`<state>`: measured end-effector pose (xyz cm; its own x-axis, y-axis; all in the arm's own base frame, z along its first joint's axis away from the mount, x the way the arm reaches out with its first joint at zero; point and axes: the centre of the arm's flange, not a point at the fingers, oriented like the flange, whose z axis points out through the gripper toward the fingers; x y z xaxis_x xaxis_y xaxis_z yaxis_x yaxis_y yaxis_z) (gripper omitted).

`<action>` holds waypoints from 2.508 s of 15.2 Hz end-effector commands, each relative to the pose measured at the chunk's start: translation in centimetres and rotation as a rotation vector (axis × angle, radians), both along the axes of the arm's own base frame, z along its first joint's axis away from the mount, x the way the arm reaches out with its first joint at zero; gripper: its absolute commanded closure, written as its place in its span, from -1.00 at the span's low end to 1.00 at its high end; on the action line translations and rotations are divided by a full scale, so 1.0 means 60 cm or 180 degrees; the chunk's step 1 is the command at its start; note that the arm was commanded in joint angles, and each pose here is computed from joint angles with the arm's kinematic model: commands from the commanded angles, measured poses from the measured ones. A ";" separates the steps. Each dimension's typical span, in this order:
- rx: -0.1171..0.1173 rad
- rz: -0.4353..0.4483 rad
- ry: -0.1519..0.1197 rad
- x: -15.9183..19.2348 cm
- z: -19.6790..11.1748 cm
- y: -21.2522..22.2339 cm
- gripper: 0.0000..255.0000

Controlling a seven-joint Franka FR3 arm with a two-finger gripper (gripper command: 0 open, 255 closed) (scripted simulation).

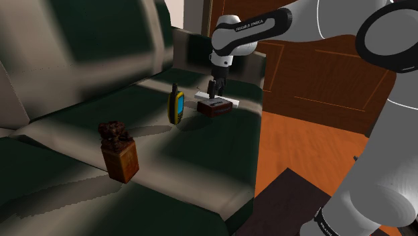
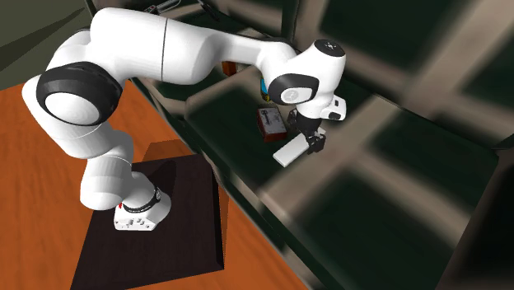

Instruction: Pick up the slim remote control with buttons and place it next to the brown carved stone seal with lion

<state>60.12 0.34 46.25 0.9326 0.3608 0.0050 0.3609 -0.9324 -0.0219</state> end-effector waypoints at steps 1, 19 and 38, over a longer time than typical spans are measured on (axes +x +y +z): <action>0.0000 0.0000 0.0000 0.000 0.000 0.000 -1.00; 0.0000 0.0000 0.0000 0.000 0.053 0.000 1.00; 0.0000 0.0000 0.0000 0.000 0.220 0.000 1.00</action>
